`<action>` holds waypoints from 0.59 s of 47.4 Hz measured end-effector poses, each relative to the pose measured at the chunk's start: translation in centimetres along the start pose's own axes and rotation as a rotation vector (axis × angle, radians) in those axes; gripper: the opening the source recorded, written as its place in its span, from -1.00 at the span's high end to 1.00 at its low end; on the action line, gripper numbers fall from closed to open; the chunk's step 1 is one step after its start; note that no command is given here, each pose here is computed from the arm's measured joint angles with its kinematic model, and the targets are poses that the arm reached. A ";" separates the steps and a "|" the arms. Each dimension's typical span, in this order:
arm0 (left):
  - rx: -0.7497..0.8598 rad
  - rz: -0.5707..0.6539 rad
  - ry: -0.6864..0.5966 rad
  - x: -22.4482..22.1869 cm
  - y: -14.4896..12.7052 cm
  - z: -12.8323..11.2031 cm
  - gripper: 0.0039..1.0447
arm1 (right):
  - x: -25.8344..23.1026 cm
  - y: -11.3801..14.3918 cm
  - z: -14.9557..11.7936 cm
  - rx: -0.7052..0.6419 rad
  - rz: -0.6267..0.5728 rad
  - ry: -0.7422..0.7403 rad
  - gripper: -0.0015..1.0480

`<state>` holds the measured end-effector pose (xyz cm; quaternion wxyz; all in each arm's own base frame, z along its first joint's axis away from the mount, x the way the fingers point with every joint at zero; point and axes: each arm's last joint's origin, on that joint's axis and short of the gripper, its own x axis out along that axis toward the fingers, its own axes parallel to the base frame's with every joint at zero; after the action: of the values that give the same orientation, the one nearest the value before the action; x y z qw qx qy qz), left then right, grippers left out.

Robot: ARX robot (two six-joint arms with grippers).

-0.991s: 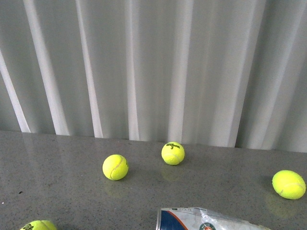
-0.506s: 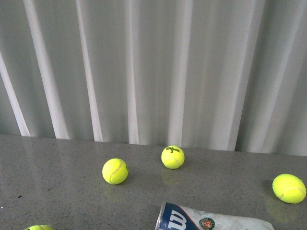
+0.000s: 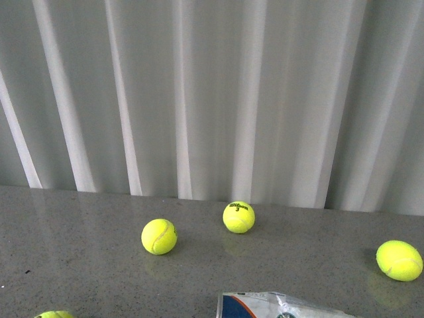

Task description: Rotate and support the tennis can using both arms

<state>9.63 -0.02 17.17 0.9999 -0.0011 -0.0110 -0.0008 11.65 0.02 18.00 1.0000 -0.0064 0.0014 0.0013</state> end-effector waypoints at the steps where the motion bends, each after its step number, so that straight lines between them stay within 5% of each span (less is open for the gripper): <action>1: 0.000 0.000 0.000 0.0 0.0 0.0 -0.88 | 0.0 0.0 -0.1 0.000 0.000 0.000 0.93; 28: 0.000 0.000 0.000 0.0 0.0 0.0 -0.88 | -1.4 0.0 -1.6 0.000 0.001 0.016 0.93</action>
<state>9.63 -0.02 17.17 0.9999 -0.0011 -0.0110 -0.0008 10.28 0.02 16.43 0.9999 -0.0062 0.0094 0.0020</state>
